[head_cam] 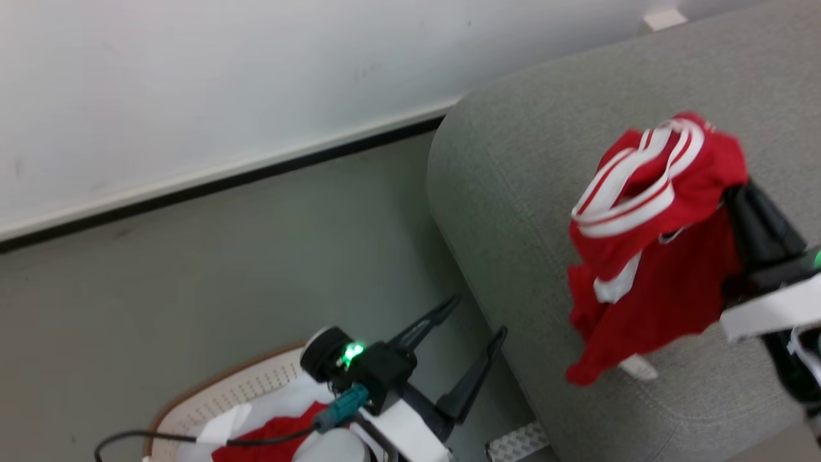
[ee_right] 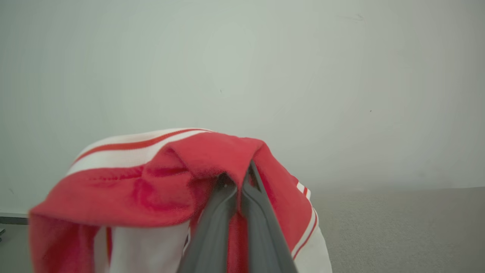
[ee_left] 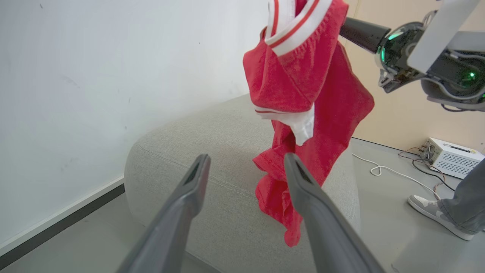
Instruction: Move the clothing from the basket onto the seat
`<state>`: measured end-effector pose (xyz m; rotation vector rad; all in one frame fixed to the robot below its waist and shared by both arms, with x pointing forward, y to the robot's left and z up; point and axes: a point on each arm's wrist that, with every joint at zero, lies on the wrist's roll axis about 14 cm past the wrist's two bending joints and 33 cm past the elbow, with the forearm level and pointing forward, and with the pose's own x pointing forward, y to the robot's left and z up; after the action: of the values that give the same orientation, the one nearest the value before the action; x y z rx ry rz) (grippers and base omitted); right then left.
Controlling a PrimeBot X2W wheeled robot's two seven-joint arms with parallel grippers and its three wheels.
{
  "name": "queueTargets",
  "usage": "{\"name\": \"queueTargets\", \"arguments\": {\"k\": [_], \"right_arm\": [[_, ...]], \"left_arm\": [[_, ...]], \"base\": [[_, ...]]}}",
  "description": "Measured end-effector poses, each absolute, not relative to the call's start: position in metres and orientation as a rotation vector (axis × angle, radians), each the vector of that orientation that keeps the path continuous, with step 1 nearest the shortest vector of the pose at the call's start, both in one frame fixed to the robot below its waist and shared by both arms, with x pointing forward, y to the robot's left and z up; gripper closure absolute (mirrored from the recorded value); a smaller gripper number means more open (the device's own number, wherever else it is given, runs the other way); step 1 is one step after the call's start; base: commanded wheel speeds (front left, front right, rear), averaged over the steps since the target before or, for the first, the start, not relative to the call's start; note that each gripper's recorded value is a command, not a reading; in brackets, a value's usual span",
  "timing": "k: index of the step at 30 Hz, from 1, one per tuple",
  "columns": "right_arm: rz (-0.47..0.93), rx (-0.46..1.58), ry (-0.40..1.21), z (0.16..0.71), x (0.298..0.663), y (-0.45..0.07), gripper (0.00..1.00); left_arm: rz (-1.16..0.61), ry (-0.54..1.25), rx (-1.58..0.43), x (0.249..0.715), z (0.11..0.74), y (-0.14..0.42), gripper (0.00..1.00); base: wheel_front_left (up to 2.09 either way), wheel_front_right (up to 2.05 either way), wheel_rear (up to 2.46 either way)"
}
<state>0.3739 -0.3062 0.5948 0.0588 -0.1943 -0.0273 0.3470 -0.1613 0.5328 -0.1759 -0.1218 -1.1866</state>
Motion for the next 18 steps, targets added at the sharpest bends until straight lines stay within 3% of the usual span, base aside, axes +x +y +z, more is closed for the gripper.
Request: {"name": "queueTargets", "arguments": {"k": [8,18], "right_arm": [[-0.117,0.035,-0.222,0.631,0.451,-0.356,1.0],[-0.351,-0.065,-0.242,0.655,0.528,-0.448,1.0]], "left_arm": [[-1.183,-0.164,-0.165,0.398,0.528,-0.164,0.0],[-1.131,-0.138,-0.203,0.447,0.496,-0.152,0.0]], "base": [[0.0,0.0,0.0],[0.0,0.0,0.0]]}}
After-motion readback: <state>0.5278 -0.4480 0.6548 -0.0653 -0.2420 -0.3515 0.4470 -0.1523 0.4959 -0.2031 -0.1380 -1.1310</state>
